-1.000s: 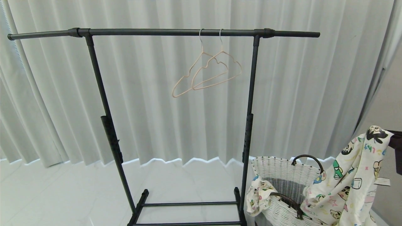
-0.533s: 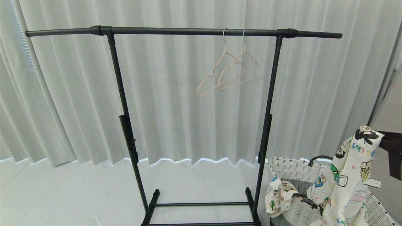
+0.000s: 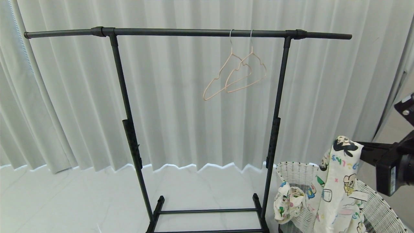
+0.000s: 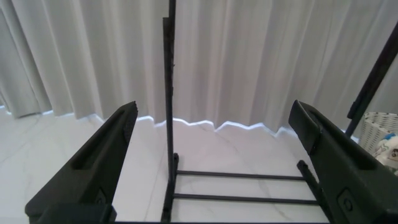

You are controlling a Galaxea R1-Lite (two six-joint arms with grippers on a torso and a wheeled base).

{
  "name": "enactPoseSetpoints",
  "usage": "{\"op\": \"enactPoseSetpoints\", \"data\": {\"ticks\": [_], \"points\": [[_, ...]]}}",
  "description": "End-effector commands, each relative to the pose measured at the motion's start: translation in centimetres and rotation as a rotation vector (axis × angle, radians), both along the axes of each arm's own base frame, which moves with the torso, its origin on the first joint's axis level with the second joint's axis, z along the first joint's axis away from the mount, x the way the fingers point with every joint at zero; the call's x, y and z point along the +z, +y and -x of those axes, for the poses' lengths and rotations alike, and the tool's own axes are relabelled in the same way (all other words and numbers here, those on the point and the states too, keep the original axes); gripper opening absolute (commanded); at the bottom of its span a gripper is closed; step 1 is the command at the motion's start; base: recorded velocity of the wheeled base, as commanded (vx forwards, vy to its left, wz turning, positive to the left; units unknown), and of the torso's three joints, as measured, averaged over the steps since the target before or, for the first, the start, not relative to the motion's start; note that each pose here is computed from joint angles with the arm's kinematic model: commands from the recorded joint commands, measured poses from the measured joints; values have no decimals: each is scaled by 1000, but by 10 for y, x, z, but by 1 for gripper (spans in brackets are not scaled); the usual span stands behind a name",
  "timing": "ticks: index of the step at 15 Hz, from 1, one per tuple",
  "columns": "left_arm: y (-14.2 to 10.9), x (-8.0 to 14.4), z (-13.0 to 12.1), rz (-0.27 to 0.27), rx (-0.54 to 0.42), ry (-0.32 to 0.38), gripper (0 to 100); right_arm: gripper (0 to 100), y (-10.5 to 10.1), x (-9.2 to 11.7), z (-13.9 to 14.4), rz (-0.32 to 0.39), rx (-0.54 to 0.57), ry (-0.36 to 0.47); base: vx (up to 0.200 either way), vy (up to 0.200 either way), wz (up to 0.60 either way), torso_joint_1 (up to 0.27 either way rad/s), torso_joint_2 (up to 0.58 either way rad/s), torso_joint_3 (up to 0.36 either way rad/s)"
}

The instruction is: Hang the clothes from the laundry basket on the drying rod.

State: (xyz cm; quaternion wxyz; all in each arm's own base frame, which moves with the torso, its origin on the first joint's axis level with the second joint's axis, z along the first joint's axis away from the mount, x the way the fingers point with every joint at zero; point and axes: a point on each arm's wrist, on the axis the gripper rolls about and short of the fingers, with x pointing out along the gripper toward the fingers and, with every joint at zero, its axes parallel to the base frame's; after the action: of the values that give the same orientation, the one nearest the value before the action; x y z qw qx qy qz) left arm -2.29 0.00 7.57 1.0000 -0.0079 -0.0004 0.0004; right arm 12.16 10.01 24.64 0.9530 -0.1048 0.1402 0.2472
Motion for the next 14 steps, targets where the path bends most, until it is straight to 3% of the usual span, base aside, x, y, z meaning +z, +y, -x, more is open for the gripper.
{"op": "enactPoseSetpoints", "data": {"ticks": [1, 4, 5, 7, 8, 12, 14], "points": [[0, 0, 0, 3, 1, -1, 100, 0, 26, -10, -2, 4, 86, 63, 0, 0, 0, 0, 0, 0], [0, 0, 0, -14, 1, -2, 100, 0, 45, -16, -3, 1, 130, 75, 0, 0, 0, 0, 0, 0], [0, 5, 1, -48, -14, -30, 100, 0, 52, -17, -4, -7, 130, 68, 0, 0, 0, 0, 0, 0], [-4, 61, 6, -44, -220, -113, 100, 0, 60, -11, -9, -46, 120, 48, 0, 0, 0, 0, 0, 0], [-4, 92, 2, -46, -235, -118, 100, 0, 63, -7, -11, -60, 119, 35, 0, 0, 0, 0, 0, 0], [-10, 180, -71, -88, -382, 3, 100, 0, 73, 12, -21, -140, 82, -41, 0, 0, 0, 0, 0, 0], [-32, 207, -119, -81, -559, 64, 100, 0, 77, 18, -24, -173, 74, -68, 0, 0, 0, 0, 0, 0]]}}
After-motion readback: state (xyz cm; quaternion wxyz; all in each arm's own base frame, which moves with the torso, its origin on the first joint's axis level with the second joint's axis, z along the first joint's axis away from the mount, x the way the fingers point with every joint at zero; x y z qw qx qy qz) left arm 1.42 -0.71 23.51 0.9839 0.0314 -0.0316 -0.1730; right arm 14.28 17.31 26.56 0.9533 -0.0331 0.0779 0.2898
